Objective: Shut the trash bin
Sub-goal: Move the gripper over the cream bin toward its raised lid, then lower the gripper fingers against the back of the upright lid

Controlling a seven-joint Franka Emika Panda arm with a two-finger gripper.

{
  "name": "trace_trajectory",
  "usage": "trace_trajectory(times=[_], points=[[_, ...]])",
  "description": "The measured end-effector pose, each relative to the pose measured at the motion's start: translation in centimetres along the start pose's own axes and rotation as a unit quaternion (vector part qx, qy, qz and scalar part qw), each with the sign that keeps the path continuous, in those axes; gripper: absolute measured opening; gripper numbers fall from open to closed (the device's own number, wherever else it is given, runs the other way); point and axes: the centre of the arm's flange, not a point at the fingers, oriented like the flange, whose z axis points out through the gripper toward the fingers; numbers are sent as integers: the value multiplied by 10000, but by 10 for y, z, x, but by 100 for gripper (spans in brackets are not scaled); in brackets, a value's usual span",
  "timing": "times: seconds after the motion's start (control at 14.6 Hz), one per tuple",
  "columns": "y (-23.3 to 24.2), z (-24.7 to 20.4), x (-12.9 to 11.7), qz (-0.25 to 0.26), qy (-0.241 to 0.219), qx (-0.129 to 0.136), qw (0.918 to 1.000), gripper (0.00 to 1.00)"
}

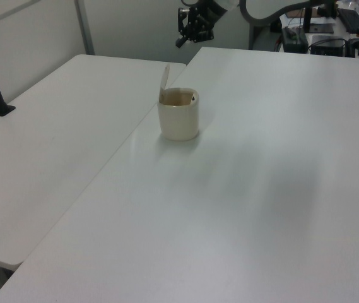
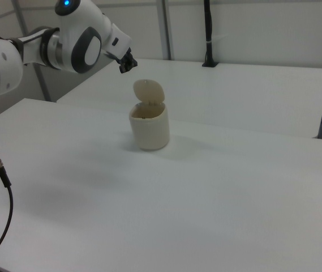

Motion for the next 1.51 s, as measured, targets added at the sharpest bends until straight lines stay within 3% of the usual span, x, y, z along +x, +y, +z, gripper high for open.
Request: trace_trajectory(times=[0.27, 0.48, 0.96, 1.51], points=[[-2, 15, -1, 175, 245, 464, 9985, 1], [1, 34, -6, 254, 301, 600, 9974, 1], [6, 66, -1, 499, 503, 546, 9960, 1], [14, 91, -17, 478, 621, 348, 9963, 1]])
